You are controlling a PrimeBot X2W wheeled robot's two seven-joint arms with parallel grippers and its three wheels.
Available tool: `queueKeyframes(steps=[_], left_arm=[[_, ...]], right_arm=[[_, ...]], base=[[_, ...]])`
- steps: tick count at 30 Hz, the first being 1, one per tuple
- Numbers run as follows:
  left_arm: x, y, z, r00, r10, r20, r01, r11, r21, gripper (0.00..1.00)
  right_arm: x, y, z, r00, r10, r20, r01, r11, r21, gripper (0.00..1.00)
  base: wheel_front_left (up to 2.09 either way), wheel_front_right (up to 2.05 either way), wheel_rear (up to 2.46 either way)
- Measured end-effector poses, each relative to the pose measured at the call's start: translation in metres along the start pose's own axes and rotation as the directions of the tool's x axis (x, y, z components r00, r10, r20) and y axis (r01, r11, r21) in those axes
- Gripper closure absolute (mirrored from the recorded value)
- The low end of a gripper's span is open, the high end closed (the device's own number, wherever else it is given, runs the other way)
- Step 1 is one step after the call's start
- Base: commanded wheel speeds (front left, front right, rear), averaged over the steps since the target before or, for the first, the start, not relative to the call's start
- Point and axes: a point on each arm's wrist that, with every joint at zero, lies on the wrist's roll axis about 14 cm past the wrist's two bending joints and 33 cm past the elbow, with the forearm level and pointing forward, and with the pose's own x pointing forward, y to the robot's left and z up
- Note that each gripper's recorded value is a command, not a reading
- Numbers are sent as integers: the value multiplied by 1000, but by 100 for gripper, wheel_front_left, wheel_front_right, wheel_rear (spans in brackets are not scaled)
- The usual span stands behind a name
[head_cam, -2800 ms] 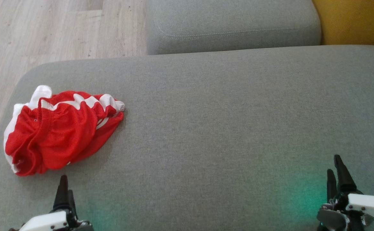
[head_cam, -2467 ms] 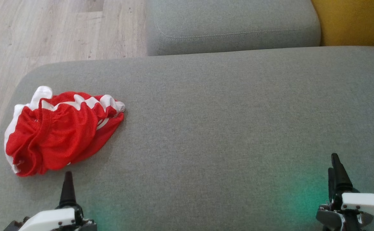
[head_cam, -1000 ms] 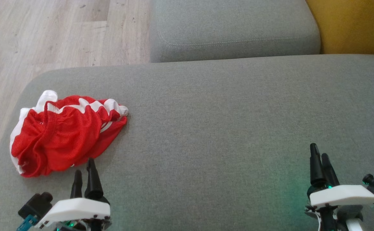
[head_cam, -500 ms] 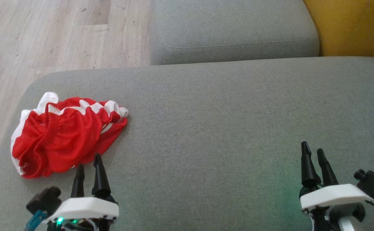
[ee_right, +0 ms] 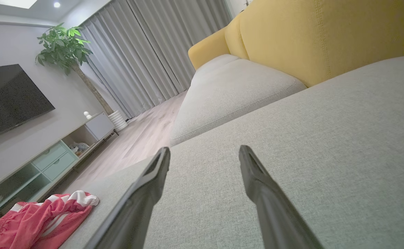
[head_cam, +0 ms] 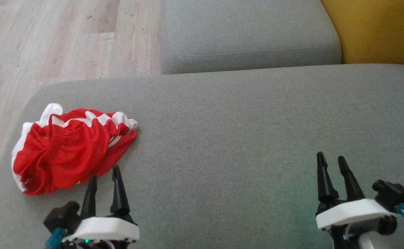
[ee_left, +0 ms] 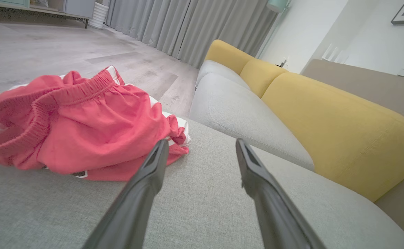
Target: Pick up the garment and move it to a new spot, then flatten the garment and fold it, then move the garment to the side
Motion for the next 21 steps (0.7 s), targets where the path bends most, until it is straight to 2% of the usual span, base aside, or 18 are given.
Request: queueKeyframes(steps=[9,21], left_arm=[[-3,-9,1,999,-25,24,22,994,102,0],[-6,-23,9,995,-68,75,49,972,230,0]], right_arm=[[-2,6,3,999,29,15,-27,992,-119,0],[-12,11,2,998,61,21,-53,963,-264,0]], base=[[0,0,0],[0,0,0]])
